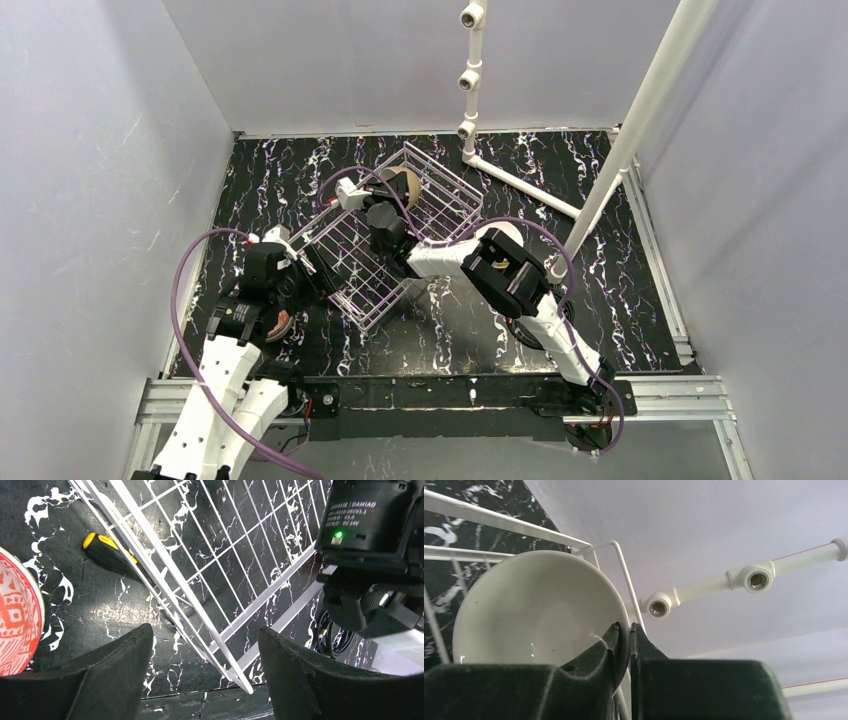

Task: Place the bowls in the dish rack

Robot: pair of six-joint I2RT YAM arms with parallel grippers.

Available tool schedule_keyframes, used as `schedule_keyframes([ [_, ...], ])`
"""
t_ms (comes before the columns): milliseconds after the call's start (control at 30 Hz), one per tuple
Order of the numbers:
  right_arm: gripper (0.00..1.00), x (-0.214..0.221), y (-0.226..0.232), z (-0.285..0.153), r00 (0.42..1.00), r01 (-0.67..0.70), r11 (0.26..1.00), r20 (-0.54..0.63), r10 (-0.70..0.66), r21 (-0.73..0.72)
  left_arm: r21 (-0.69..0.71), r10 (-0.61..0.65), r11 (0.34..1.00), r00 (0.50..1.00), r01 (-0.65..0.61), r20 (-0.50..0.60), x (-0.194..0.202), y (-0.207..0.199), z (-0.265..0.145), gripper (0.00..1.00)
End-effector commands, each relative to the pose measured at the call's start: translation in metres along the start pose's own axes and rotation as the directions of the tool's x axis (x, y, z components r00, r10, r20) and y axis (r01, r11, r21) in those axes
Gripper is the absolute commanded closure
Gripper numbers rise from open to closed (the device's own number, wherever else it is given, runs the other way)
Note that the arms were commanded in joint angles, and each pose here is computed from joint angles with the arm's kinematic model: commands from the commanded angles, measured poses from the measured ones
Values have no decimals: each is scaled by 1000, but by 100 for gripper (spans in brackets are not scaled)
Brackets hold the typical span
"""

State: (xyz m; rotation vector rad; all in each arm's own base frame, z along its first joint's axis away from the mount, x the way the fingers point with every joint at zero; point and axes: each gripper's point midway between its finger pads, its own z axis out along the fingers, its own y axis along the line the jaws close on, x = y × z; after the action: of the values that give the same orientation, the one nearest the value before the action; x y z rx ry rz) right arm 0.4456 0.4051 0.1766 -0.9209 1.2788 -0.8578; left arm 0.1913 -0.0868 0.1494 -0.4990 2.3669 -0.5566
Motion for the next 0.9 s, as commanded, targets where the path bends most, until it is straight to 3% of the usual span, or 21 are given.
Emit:
schedule_keyframes([
  [0, 92, -3, -40, 21, 998, -59, 993, 11, 59, 105, -6, -12, 1000, 1000, 12, -17, 5, 2, -2, 24],
  [300, 91, 9, -28, 31, 999, 32, 996, 24, -34, 88, 60, -37, 997, 998, 40, -47, 7, -12, 3, 16],
  [867, 82, 5, 32, 10, 988, 127, 987, 102, -117, -103, 33, -79, 996, 992, 82, -102, 8, -13, 26, 17],
])
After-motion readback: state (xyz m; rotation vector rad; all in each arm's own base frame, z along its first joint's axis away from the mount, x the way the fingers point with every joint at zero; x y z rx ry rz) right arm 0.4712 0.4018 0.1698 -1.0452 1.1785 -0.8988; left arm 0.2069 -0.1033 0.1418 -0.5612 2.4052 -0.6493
